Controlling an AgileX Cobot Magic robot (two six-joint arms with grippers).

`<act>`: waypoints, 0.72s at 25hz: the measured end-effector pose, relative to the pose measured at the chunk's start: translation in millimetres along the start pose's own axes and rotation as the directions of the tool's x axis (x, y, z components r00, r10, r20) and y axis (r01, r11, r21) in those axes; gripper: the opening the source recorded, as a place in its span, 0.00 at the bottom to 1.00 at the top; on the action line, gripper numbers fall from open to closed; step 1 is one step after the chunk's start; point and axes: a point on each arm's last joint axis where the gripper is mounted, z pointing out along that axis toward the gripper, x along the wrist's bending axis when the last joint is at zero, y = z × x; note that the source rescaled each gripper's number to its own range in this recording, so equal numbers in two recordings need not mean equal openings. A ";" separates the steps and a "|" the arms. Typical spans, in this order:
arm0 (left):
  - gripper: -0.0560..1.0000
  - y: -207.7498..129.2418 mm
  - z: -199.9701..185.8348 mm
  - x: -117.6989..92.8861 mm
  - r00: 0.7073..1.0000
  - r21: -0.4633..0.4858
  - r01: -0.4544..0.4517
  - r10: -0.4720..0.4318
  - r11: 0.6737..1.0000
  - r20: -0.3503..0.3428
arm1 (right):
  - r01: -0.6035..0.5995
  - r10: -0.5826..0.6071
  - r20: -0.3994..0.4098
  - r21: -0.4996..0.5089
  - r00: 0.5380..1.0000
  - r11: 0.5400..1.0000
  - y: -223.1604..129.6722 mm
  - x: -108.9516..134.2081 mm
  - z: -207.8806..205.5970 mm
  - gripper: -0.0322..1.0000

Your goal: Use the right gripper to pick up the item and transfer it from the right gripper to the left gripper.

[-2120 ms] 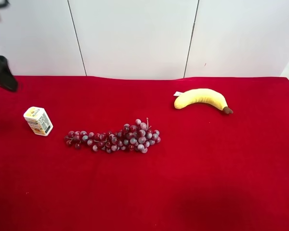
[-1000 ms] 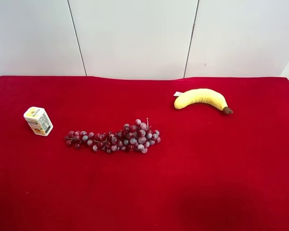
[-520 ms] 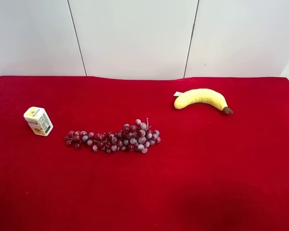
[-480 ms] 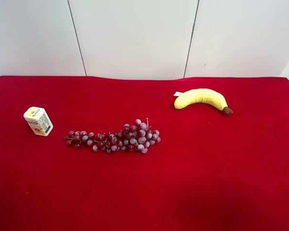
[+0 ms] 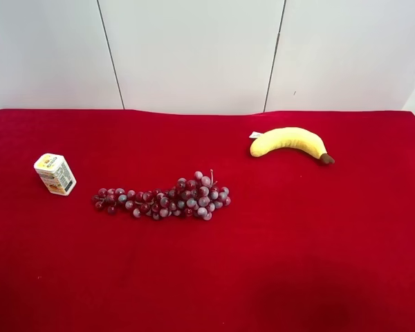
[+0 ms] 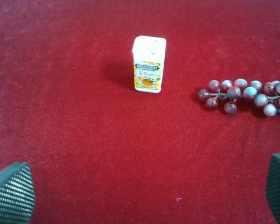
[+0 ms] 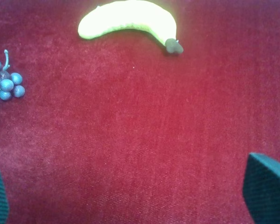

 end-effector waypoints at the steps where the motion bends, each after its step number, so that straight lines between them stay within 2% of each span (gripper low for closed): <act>1: 1.00 0.0 0.0 0.0 1.000 0.000 0.002 -0.002 1.000 0.000 | 0.000 0.000 0.000 0.000 1.000 1.000 0.0 0.0 0.0 1.00; 18: 1.00 0.0 0.0 0.0 1.000 0.000 0.006 -0.006 1.000 0.000 | 0.000 0.000 0.000 0.000 1.000 1.000 0.0 0.0 0.0 1.00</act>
